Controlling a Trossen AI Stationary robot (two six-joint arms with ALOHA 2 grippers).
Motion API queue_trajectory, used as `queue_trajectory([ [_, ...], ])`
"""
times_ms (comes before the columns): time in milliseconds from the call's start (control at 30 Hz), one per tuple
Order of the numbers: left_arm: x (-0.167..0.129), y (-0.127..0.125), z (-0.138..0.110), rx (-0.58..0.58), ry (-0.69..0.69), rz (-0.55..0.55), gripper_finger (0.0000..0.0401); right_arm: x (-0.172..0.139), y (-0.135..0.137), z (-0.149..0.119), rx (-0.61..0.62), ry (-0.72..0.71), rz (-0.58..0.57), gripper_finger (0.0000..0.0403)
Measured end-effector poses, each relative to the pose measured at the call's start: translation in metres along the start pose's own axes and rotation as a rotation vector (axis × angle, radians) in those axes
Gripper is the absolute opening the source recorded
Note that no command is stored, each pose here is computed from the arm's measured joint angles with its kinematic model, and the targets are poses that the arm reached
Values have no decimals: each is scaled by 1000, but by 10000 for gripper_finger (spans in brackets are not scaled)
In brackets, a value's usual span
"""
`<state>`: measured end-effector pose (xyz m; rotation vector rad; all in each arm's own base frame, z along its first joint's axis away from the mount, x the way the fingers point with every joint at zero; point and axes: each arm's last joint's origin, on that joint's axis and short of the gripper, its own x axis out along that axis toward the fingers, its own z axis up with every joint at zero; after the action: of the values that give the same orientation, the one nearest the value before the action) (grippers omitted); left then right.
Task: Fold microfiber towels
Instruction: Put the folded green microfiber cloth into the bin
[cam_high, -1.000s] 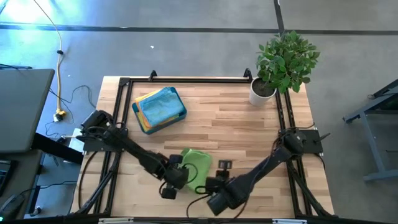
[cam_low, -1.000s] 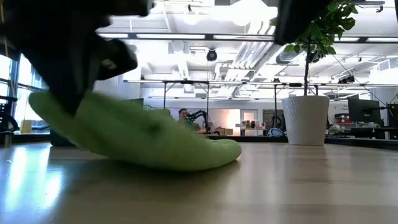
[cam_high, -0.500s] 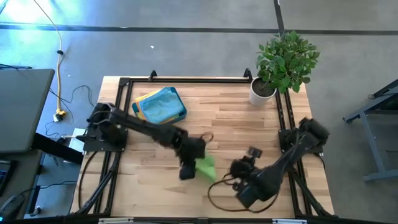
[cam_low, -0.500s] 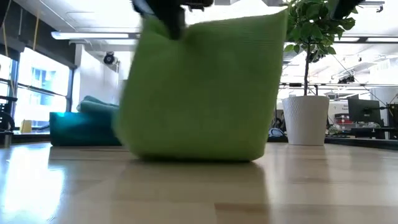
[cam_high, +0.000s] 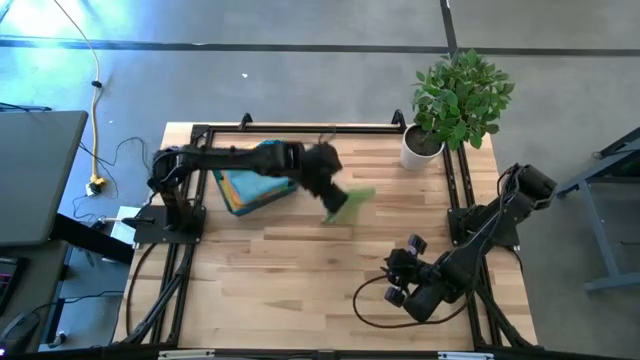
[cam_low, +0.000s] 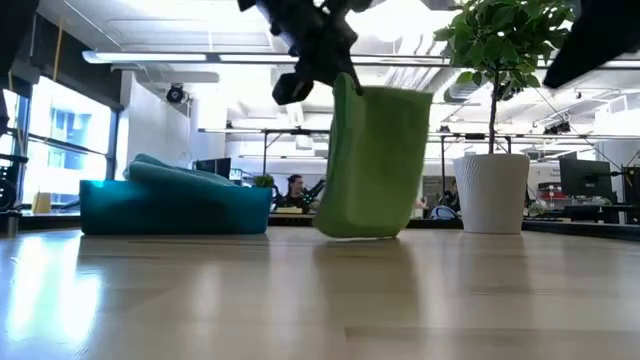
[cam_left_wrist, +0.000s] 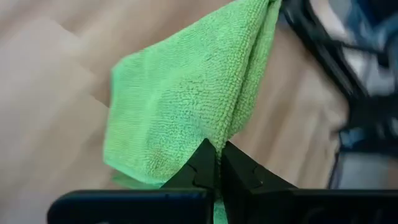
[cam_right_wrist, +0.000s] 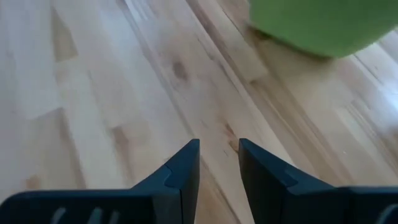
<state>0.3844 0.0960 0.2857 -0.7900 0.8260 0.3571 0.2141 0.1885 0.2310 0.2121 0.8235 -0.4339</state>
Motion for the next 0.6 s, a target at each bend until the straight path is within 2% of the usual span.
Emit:
queue_trajectory([
  [133, -10, 31, 24, -122, -93, 99, 0, 7, -4, -8, -16, 8, -18, 102],
  [267, -19, 66, 36, -271, -150, 272, 0, 11, -7, -13, -52, 16, -32, 102],
  [433, -30, 97, 38, -425, -190, 496, 0, 12, -10, -14, -130, 24, -51, 102],
  [533, -37, 110, 35, -469, -162, 597, 0, 12, -16, -11, -149, 36, -81, 102],
  [600, -45, 116, 32, -458, -132, 644, 1, 10, -23, -6, -114, 34, -107, 102],
])
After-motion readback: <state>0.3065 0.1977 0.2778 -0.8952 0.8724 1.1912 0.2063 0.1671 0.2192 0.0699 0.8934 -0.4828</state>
